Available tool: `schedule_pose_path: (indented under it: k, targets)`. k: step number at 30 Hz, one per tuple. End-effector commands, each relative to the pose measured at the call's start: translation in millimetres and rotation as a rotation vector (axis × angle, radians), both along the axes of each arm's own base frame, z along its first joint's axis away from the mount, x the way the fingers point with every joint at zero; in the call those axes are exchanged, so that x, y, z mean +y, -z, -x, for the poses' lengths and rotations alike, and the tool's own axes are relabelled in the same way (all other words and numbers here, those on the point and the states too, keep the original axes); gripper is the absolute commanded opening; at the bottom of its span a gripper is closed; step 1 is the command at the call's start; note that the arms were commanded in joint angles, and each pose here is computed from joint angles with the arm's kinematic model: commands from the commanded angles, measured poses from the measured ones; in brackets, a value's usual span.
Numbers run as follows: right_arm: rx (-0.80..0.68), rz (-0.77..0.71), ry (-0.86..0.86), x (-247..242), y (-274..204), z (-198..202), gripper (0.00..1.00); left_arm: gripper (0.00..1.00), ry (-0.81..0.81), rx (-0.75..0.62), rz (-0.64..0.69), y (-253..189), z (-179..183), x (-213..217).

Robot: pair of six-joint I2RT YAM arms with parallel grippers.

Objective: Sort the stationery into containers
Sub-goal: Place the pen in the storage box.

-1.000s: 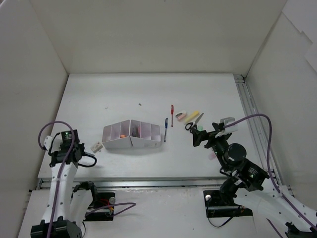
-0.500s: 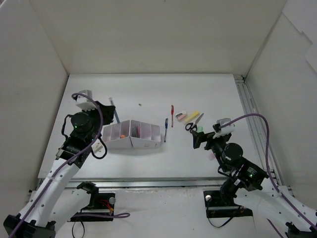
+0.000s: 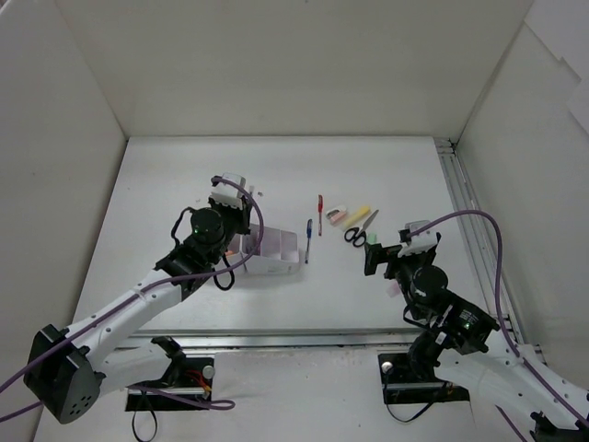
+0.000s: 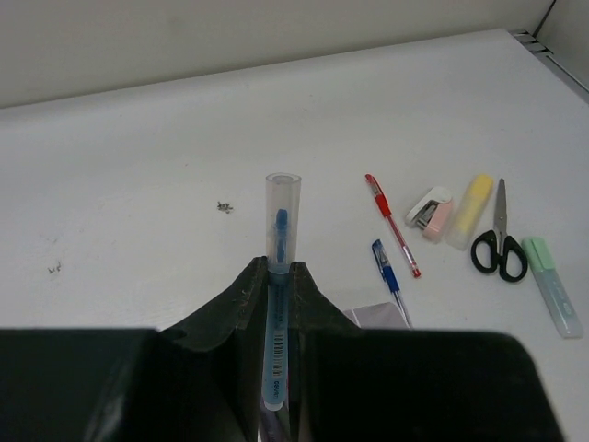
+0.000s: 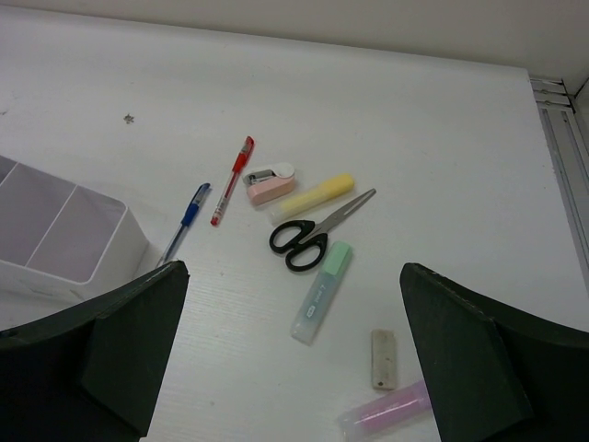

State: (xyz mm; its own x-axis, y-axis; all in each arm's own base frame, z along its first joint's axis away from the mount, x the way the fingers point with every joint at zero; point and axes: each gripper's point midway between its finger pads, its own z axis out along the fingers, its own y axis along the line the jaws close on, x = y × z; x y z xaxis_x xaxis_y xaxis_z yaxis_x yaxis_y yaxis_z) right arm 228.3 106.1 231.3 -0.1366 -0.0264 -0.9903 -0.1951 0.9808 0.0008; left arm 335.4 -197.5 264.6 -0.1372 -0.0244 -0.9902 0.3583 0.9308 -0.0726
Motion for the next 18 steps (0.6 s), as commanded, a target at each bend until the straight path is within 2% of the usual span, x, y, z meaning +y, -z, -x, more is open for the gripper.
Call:
schedule_pose_path:
  k: [1,8,14,16,17,18]
  targets:
    - [-0.047,-0.067,0.067,-8.0,-23.6,-4.6,0.98,0.00,-0.043,-0.124,0.109,-30.8,-3.2,5.5]
    - [-0.024,-0.047,0.089,-10.3,-13.2,-5.7,0.98,0.00,-0.073,-0.051,0.155,20.6,-1.0,7.8]
    - [0.038,-0.048,0.164,-15.9,3.4,-8.7,0.98,0.00,-0.058,-0.007,0.176,39.7,5.9,3.7]
    - [0.060,-0.047,0.201,-17.6,8.0,-11.1,0.98,0.18,-0.057,0.027,0.163,45.9,9.4,4.9]
    - [0.072,-0.063,0.230,-20.0,9.1,-10.9,0.98,0.31,-0.052,0.030,0.164,43.8,14.1,4.3]
    - [0.080,-0.063,0.237,-20.0,9.9,-11.1,0.98,0.51,-0.041,0.030,0.167,42.8,17.8,2.4]
